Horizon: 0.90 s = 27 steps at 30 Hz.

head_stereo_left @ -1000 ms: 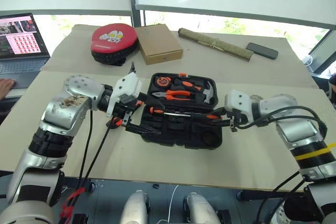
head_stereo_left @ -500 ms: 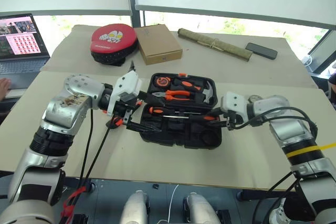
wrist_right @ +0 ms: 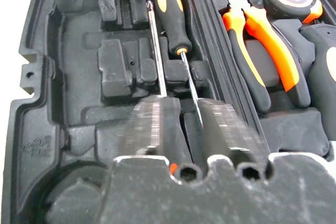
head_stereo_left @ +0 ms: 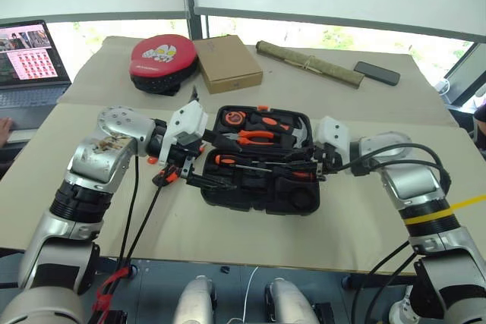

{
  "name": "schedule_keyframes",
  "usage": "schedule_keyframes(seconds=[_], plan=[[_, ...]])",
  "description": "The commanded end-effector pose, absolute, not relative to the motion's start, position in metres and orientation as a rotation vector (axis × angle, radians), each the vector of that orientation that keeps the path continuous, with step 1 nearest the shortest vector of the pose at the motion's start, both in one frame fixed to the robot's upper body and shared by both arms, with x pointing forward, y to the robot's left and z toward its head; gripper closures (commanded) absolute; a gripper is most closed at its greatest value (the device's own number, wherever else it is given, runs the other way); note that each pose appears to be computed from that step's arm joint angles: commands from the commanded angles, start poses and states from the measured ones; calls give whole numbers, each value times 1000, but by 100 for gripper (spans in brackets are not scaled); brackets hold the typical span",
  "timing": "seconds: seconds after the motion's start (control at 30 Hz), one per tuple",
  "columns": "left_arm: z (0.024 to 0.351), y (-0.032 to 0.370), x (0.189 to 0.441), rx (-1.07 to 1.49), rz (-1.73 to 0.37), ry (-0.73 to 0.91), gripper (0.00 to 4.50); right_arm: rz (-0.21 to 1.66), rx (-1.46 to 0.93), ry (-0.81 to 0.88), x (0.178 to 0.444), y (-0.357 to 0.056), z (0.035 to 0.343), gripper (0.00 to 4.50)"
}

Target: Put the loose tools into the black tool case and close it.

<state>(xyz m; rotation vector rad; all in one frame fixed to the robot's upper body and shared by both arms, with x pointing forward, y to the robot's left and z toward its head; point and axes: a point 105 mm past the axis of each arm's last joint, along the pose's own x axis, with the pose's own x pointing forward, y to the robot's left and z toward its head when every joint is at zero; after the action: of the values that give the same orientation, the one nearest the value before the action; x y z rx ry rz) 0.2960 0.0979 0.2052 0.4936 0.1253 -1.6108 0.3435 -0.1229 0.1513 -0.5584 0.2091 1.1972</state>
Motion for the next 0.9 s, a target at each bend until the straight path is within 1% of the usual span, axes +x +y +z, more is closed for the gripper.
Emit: schedule_keyframes(seconds=[0.03, 0.37, 0.47, 0.63, 0.8, 0.87, 0.9], plan=[[215, 95, 298, 536, -1612, 78, 0, 1169, -576, 204, 350, -119, 151, 449], [214, 95, 300, 541, -1611, 77, 0, 1181, -748, 325, 353, -115, 118, 449], [214, 96, 300, 543, -1610, 80, 0, 1210, -817, 347, 349, -113, 111, 449], [212, 97, 302, 543, -1602, 84, 0, 1272, -834, 330, 341, -97, 117, 449], [211, 98, 303, 543, -1595, 84, 0, 1232, -854, 297, 348, -98, 129, 449], [211, 99, 304, 541, -1586, 83, 0, 1211, -836, 266, 352, -98, 141, 449], [210, 102, 304, 539, -1564, 86, 0, 1193, -792, 217, 354, -97, 157, 449]])
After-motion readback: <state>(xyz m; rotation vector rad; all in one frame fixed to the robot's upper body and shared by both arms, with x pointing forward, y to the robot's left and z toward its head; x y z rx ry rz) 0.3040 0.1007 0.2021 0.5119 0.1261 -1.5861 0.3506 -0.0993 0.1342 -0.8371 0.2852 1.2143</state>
